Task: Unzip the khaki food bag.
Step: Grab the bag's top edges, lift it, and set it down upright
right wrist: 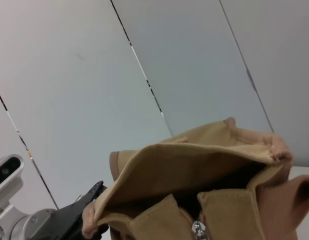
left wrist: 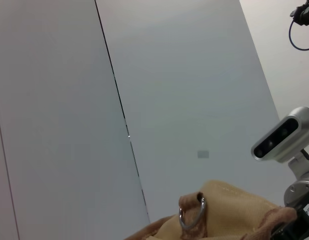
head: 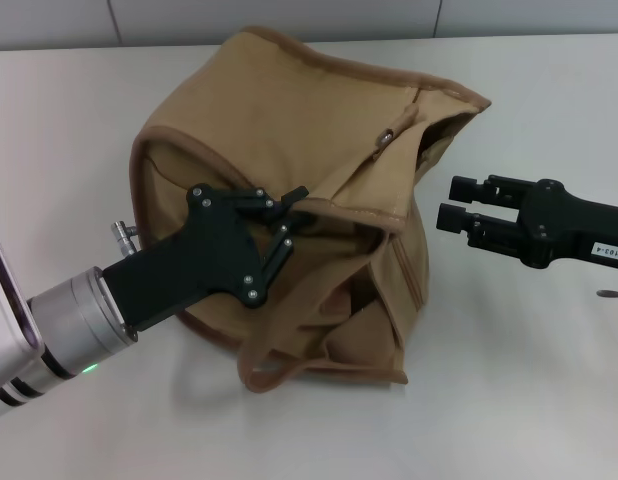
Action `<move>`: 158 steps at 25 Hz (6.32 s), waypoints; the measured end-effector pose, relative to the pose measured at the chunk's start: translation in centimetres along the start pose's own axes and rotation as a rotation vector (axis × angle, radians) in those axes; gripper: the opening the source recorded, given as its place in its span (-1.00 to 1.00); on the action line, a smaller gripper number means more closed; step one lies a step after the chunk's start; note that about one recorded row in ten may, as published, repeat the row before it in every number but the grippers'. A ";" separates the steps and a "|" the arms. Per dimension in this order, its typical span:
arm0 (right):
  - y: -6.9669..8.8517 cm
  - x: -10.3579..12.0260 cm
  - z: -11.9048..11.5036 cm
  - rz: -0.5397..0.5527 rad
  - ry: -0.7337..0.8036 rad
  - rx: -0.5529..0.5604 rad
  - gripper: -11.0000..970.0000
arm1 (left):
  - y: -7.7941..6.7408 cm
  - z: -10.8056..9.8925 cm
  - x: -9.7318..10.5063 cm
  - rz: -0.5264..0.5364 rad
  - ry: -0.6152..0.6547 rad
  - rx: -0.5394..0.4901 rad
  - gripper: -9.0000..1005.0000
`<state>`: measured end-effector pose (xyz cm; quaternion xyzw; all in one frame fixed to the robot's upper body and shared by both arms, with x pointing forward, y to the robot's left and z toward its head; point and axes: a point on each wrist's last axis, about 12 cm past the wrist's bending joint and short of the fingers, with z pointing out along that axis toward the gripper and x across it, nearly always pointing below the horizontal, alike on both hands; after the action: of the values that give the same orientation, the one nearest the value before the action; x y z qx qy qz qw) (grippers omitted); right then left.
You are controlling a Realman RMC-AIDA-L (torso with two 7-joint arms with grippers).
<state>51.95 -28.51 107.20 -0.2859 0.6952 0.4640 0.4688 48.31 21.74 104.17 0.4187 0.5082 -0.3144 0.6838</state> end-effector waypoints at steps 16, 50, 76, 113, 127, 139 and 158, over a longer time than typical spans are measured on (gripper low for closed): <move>0.4 0.2 1.9 -0.011 0.013 -0.038 0.15 | -0.1 0.1 -0.4 -0.002 -0.036 0.012 -0.86; 2.6 1.2 4.9 0.010 0.131 -0.243 -0.22 | -0.3 0.3 -0.5 -0.012 -0.045 0.022 -0.86; 2.8 1.3 4.7 0.028 0.112 -0.244 -0.88 | -0.6 0.1 -0.4 -0.023 -0.046 0.020 -0.84; 1.5 2.6 2.2 0.041 0.176 -0.120 -0.83 | 0.1 -1.5 -1.2 -0.054 -0.143 -0.201 -0.82; 1.5 3.2 1.5 0.048 0.215 -0.115 -0.77 | 0.6 -2.0 -1.4 -0.128 -0.204 -0.360 -0.81; 1.5 3.3 1.2 0.049 0.226 -0.111 -0.71 | 1.0 -2.7 -1.5 -0.204 -0.234 -0.428 -0.80; 1.1 3.8 -2.6 -0.038 0.000 0.097 -0.63 | 1.2 -2.7 -1.2 -0.208 -0.216 -0.446 -0.79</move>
<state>48.49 -30.29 104.48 -0.2761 0.7113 0.4209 0.4906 47.79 24.70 105.29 0.1673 0.5294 -0.3058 0.7734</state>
